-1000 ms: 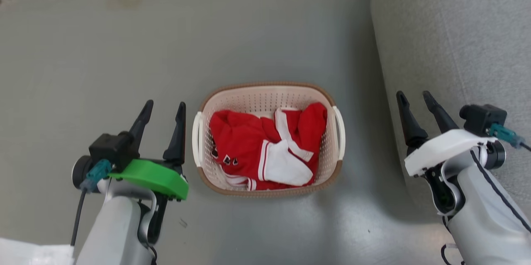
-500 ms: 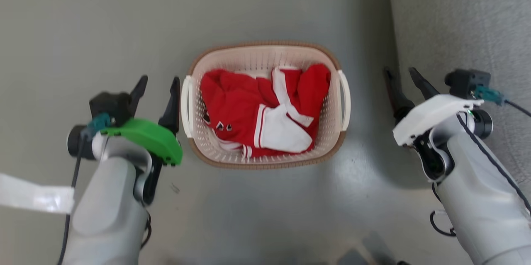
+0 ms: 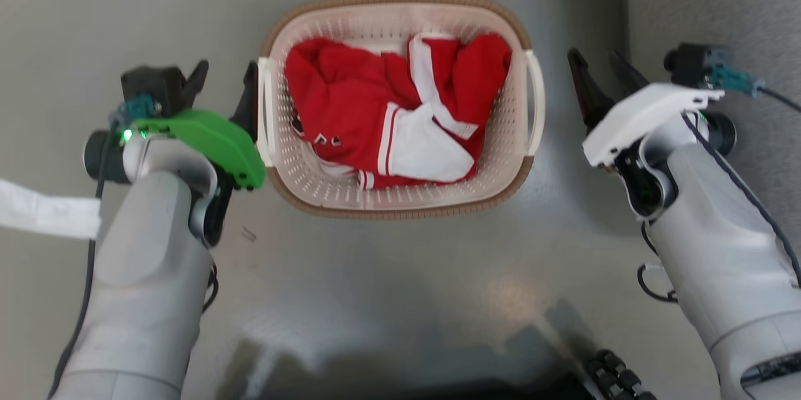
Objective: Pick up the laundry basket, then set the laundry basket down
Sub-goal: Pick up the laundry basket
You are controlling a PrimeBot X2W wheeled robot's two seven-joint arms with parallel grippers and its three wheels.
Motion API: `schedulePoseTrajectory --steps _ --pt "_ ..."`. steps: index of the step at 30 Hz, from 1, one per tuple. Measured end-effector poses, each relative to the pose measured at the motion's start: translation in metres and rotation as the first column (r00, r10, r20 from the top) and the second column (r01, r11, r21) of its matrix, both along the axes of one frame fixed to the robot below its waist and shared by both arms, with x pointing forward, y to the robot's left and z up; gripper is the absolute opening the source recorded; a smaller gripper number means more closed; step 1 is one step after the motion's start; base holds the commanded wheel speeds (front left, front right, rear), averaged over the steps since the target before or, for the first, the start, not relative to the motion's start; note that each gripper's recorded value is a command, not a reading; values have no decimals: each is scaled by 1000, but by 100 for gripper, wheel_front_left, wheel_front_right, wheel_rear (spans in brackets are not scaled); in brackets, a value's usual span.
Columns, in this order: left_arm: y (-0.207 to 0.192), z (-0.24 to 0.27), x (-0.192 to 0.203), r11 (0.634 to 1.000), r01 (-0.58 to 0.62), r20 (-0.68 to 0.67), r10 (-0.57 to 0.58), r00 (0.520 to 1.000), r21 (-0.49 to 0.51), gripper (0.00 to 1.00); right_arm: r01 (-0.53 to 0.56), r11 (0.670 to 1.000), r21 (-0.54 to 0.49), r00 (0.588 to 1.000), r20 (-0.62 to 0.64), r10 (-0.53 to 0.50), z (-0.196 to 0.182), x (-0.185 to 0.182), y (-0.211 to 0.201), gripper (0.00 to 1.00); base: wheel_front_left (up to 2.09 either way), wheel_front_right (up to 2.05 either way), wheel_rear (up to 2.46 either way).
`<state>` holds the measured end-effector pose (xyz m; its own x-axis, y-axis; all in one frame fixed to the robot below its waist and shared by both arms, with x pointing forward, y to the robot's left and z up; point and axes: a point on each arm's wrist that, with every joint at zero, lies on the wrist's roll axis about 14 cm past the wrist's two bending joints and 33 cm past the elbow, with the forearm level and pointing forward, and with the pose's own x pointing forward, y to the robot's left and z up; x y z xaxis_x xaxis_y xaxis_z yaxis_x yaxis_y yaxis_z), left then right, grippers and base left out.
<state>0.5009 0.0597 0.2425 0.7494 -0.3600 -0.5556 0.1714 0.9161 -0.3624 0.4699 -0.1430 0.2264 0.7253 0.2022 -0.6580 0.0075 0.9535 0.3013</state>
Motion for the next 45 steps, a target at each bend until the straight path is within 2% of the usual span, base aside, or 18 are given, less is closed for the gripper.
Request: schedulePoseTrajectory --steps 8,18,31,32,33,34,35,36,37,38,45 --pt "-4 -43 4 1000 23 -94 -22 995 14 100 -32 999 28 996 -84 34 -38 4 16 100 0 0 0" --pt "-3 -94 -26 998 53 -248 -44 968 31 100 -83 996 23 968 -237 86 -85 -26 25 100 0 0 0" --pt "-11 -109 -34 996 91 -313 -81 946 19 100 -117 992 47 945 -302 126 -100 -35 38 100 0 0 0" --pt "-13 -110 -35 996 93 -317 -84 945 15 90 -117 992 47 944 -304 126 -100 -35 38 100 0 0 0" --pt "-14 -111 -36 995 96 -319 -87 944 12 79 -118 992 47 944 -303 127 -101 -34 38 92 0 0 0" --pt "-15 -111 -36 995 97 -321 -89 943 9 56 -116 992 48 945 -302 126 -101 -32 38 61 0 0 0" --pt "-16 -111 -36 995 100 -321 -92 943 7 35 -114 992 50 945 -301 124 -101 -31 38 35 0 0 0" --pt "-17 -111 -35 995 102 -320 -95 943 5 22 -112 992 52 946 -301 123 -101 -30 39 24 0 0 0" --pt "-18 -111 -34 994 105 -319 -98 943 3 0 -114 992 53 946 -300 125 -101 -30 39 5 0 0 0" --pt "-19 -111 -33 994 106 -318 -101 943 0 0 -116 992 54 946 -298 127 -100 -28 40 0 0 0 0" --pt "-26 -105 -32 993 119 -304 -118 945 -15 0 -118 992 51 949 -287 128 -97 -28 41 0 0 0 0"
